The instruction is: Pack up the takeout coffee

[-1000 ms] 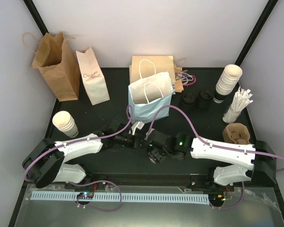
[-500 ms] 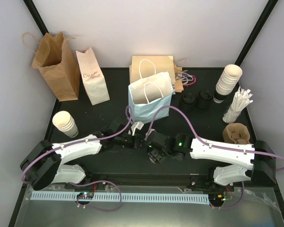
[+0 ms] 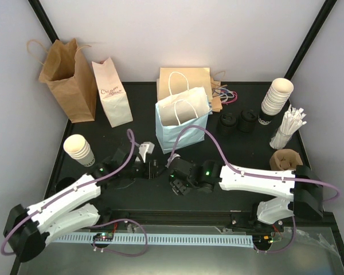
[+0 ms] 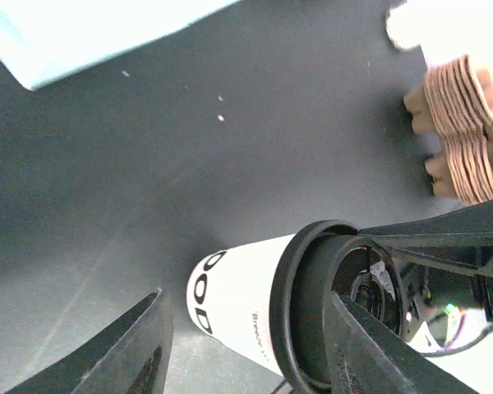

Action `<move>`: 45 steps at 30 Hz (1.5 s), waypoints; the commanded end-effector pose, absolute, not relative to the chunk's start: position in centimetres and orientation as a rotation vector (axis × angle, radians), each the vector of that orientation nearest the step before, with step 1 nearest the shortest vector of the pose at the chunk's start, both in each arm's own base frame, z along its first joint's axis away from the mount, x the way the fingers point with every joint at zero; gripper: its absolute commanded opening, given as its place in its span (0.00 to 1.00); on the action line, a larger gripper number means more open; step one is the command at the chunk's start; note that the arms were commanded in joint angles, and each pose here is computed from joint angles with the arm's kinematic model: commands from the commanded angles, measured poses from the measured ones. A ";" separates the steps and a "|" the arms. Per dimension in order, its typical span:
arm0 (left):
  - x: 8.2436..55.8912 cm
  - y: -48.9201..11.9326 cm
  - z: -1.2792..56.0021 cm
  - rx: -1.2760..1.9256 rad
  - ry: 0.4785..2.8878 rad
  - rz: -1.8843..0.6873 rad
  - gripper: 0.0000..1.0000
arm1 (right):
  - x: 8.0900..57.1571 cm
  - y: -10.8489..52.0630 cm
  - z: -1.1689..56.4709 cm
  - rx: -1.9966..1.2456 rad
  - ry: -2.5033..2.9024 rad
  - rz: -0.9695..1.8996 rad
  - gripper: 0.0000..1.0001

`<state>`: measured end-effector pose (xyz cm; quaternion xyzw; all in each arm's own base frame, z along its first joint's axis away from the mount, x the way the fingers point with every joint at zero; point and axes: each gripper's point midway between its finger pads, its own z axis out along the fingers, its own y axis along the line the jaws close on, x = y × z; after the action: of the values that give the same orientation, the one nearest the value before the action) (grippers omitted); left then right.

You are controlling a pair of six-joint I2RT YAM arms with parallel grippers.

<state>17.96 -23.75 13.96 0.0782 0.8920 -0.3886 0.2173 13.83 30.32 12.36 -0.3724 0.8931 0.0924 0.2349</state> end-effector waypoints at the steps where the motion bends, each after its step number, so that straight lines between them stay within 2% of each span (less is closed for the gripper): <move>1: 19.1 -20.7 16.0 0.141 2.397 -0.936 0.56 | 15.5 30.1 12.1 -0.978 2.457 0.193 0.73; 5: 19.6 -18.6 17.7 0.097 2.334 -0.865 0.68 | 16.5 30.5 12.0 -0.987 2.453 0.162 0.73; 8: 19.7 -17.8 18.5 0.093 2.309 -0.837 0.72 | 17.1 30.8 12.0 -0.989 2.448 0.155 0.74; 12: 19.6 -17.7 18.3 0.095 2.329 -0.825 0.73 | 17.2 31.2 12.2 -1.002 2.439 0.173 0.76; 18: 19.6 -18.0 17.9 0.101 2.341 -0.838 0.74 | 17.1 31.1 12.8 -1.016 2.423 0.178 0.86; 29: 19.2 -19.0 17.4 0.183 2.370 -0.872 0.76 | 17.5 31.7 14.6 -1.037 2.387 0.176 0.96; 45: 18.5 -20.4 16.5 0.291 2.429 -0.924 0.81 | 16.3 32.5 16.5 -1.097 2.355 0.298 0.98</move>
<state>18.54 -19.67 14.70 0.0866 0.9082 -0.3210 0.2541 16.58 31.95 14.41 -0.4017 0.8785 0.0791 0.2462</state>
